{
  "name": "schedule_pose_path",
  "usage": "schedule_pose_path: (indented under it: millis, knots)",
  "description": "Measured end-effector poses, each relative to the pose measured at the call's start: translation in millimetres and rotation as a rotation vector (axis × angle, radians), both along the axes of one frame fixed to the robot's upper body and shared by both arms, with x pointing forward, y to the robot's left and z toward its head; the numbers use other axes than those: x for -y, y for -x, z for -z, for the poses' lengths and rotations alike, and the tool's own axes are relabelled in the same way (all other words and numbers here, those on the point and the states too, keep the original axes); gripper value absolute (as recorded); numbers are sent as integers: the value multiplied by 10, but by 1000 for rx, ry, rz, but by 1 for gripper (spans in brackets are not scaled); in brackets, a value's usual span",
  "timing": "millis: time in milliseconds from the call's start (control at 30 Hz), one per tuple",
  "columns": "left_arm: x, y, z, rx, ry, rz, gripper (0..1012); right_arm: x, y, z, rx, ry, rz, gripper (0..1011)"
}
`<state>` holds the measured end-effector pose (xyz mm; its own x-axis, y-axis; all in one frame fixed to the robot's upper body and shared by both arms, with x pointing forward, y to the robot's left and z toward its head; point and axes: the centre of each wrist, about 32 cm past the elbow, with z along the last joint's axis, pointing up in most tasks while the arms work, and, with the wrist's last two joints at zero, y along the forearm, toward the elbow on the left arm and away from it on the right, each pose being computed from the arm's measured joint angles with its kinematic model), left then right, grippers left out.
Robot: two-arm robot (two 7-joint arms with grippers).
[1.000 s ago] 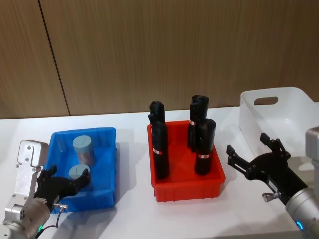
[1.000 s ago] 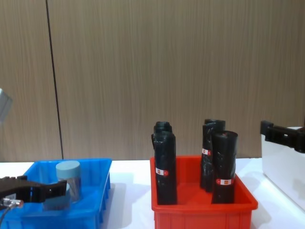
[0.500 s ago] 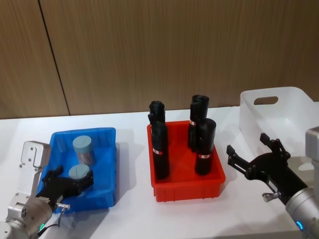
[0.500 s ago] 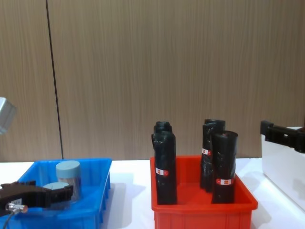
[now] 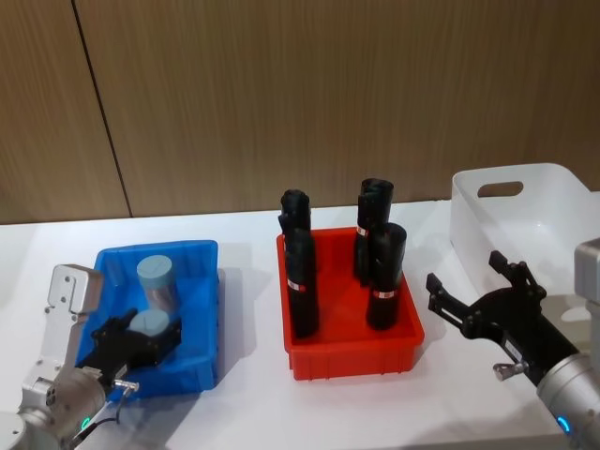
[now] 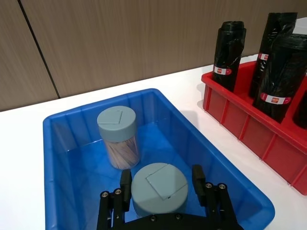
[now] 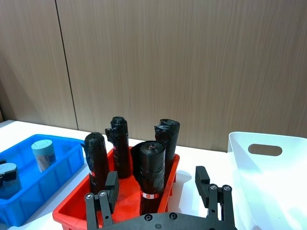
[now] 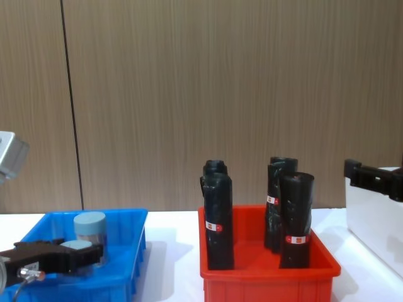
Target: Pick the cotton swabs from the blue box and place them into the white box.
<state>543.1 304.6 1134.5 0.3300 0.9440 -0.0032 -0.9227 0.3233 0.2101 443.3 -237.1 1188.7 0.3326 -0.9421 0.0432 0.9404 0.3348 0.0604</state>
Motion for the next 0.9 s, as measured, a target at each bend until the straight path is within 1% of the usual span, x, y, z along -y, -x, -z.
schedule_pose_path:
  millis: [33,67,167,267,467,567,667,700,733,767,867,900]
  knots:
    - [2,-6,-1,2,1,4,755,0,0,0,0,0,0,1002]
    - [3,-7,0,4,1,6,755,0,0,0,0,0,0,1001]
    - [8,-12,-4,9,3,14,670,0,0,0,0,0,0,1002]
    - [16,-14,-18,15,2,19,665,0,0,0,0,0,0,1002]
    - [48,5,-99,45,-3,37,665,0,0,0,0,0,0,1001]
    - [75,27,-181,73,-8,51,665,0,0,0,0,0,0,1002]
    - [93,41,-239,91,-12,58,665,0,0,0,0,0,0,1002]
    - [108,52,-291,106,-15,66,665,0,0,0,0,0,0,1002]
    - [117,57,-313,112,-17,69,665,0,0,0,0,0,0,1002]
    - [132,66,-358,125,-19,76,665,0,0,0,0,0,0,1002]
    - [160,82,-440,147,-23,89,665,0,0,0,0,0,0,1002]
    - [182,90,-494,161,-25,100,665,0,0,0,0,0,0,1002]
